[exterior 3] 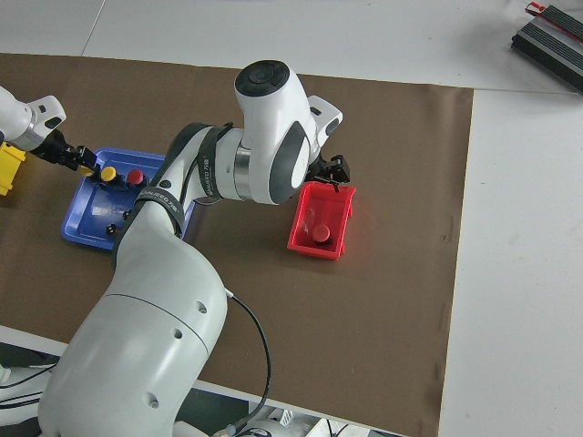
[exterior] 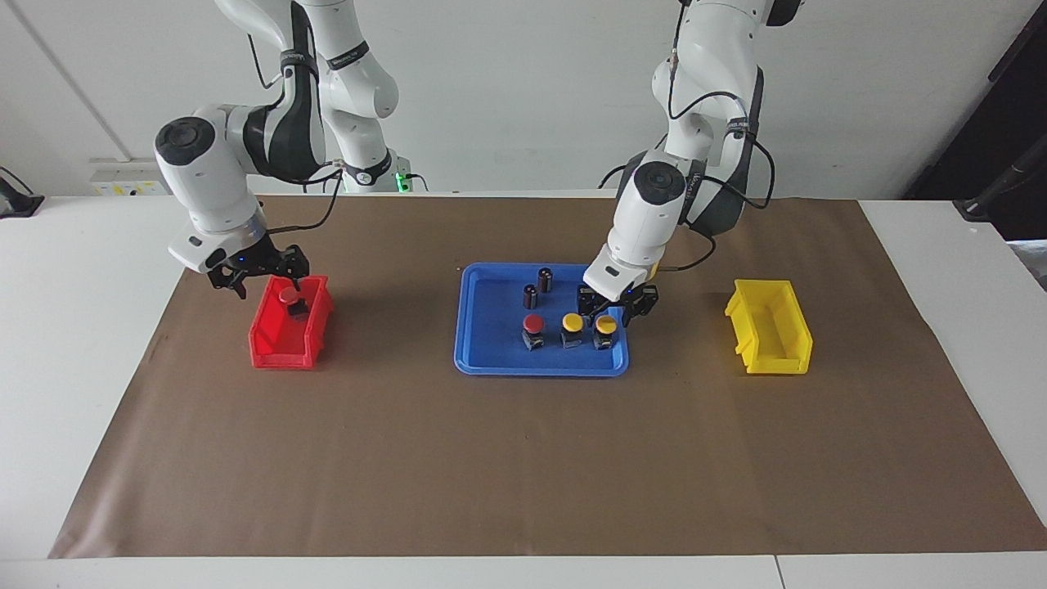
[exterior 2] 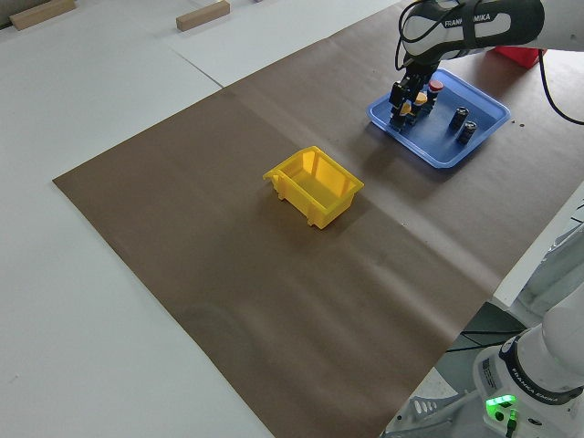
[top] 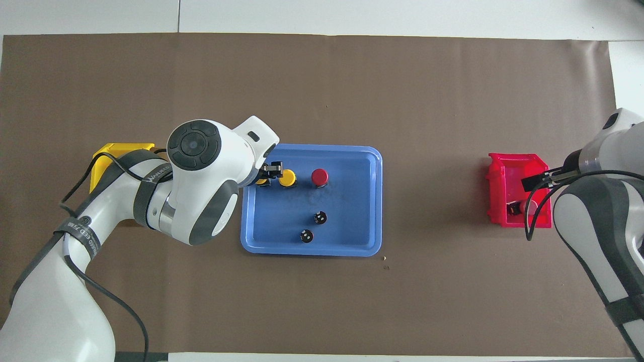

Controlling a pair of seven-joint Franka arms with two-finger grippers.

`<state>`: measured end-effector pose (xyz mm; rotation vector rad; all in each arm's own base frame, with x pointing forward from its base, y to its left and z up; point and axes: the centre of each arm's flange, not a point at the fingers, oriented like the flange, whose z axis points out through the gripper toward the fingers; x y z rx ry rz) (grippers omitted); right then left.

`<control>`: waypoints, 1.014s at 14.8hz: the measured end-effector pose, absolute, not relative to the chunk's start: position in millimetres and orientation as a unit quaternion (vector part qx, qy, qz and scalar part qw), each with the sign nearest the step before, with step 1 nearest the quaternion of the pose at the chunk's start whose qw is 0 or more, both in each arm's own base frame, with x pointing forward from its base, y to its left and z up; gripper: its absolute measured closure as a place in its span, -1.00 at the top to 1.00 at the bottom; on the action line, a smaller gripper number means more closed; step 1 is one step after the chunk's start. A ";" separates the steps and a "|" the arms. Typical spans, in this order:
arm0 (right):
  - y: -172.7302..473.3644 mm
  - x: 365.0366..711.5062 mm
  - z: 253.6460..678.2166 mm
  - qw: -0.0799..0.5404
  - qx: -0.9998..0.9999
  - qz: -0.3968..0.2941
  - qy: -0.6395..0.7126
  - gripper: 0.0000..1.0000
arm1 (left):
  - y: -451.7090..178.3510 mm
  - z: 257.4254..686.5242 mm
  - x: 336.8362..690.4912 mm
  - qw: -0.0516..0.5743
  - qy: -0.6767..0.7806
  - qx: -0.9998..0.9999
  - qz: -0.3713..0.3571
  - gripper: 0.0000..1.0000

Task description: Sort red and yellow buttons by color

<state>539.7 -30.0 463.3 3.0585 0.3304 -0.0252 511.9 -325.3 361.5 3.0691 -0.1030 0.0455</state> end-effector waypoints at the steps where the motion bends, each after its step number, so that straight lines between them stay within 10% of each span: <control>1: -11.7 547.8 474.4 0.030 0.995 -0.004 0.097 1.00 | -325.4 359.1 512.1 0.035 -0.033 0.999 0.014 0.26; 5: 73.2 564.3 479.1 0.020 0.998 0.005 0.051 1.00 | -326.6 356.4 510.7 0.032 -0.016 0.999 0.008 -0.19; 15: 261.6 563.8 481.5 -0.030 0.999 0.032 -0.032 1.00 | -214.9 481.6 552.5 0.010 -0.058 0.997 -0.051 -0.19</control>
